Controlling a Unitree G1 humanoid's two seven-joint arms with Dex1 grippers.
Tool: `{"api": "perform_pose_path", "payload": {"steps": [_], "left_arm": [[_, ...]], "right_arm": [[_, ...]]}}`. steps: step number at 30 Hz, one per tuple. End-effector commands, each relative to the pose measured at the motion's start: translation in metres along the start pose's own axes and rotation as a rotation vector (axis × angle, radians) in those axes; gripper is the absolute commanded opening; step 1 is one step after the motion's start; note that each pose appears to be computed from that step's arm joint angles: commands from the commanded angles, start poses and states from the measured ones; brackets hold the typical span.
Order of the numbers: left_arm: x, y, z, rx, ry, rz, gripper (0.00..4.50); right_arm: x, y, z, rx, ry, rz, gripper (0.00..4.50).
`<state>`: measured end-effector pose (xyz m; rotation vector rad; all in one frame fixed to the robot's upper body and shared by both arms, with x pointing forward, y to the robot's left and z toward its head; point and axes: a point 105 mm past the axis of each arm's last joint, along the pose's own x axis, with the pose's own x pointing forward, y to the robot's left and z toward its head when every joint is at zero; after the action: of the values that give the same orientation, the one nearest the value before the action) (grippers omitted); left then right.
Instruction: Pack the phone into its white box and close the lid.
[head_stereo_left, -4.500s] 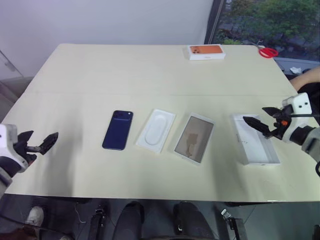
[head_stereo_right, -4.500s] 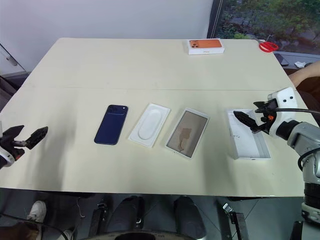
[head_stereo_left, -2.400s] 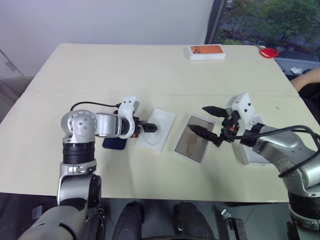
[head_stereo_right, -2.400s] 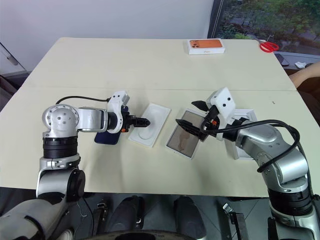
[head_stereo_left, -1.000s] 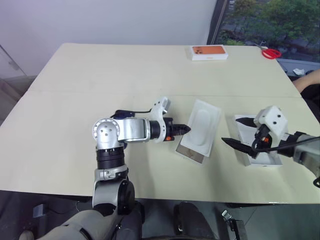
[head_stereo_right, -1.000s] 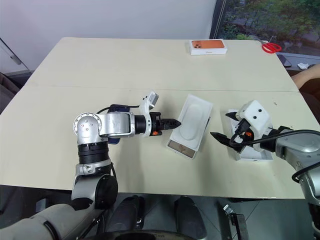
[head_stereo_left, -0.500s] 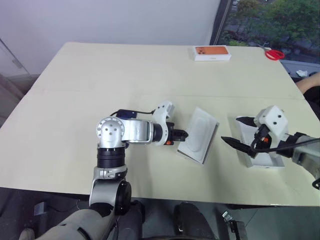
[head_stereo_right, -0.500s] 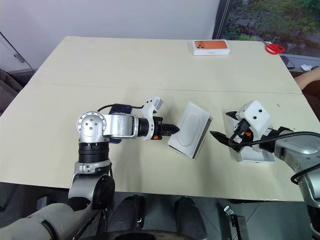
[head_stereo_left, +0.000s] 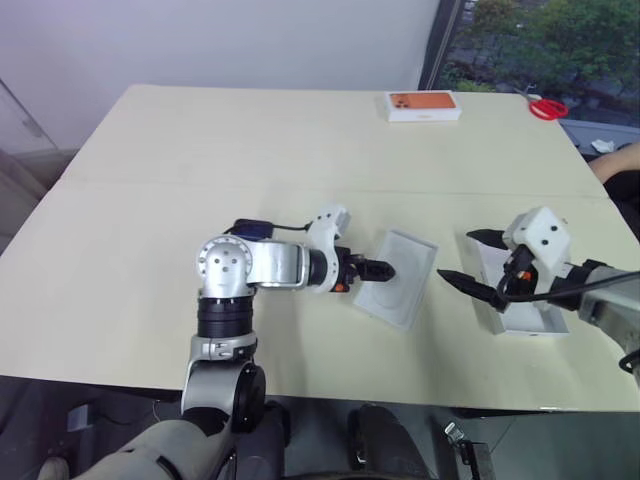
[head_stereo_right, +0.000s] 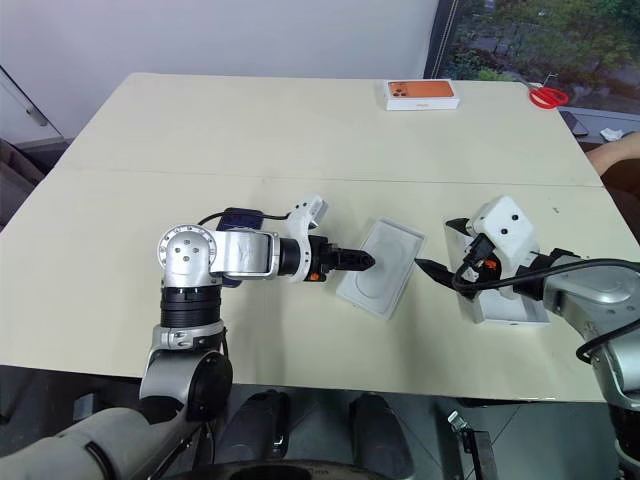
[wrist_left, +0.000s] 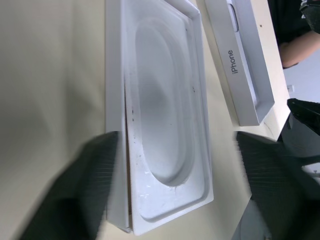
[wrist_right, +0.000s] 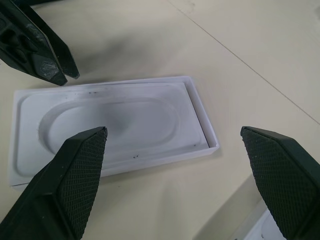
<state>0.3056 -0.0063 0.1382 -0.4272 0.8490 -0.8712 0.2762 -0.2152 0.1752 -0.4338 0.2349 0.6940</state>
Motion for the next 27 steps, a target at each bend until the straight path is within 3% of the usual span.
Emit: {"api": "perform_pose_path", "payload": {"steps": [1,2,4,7,11,20,27], "left_arm": [[-0.024,-0.008,0.027,0.067,-0.121,-0.04,3.83],[-0.035,-0.006,0.036,0.096,-0.174,-0.029,3.83],[-0.056,0.005,0.05,0.211,-0.275,0.05,3.89],[-0.073,0.023,0.053,0.348,-0.341,0.135,3.89],[-0.085,0.035,0.039,0.593,-0.334,0.151,3.89],[-0.098,0.035,-0.014,0.897,-0.19,-0.061,3.89],[-0.106,0.039,-0.029,0.948,-0.144,-0.098,3.89]], "right_arm": [[0.006,0.002,0.012,-0.019,-0.034,-0.011,4.5],[0.01,0.004,0.012,-0.011,-0.029,-0.007,4.5],[0.018,0.011,0.012,0.033,-0.022,0.018,3.64],[0.03,0.012,0.007,0.055,0.027,-0.006,2.19],[0.047,0.012,-0.001,0.088,0.083,-0.051,0.11],[0.089,0.021,-0.011,0.052,0.174,-0.08,0.04],[0.106,0.006,-0.019,0.031,0.225,-0.186,0.04]]}}
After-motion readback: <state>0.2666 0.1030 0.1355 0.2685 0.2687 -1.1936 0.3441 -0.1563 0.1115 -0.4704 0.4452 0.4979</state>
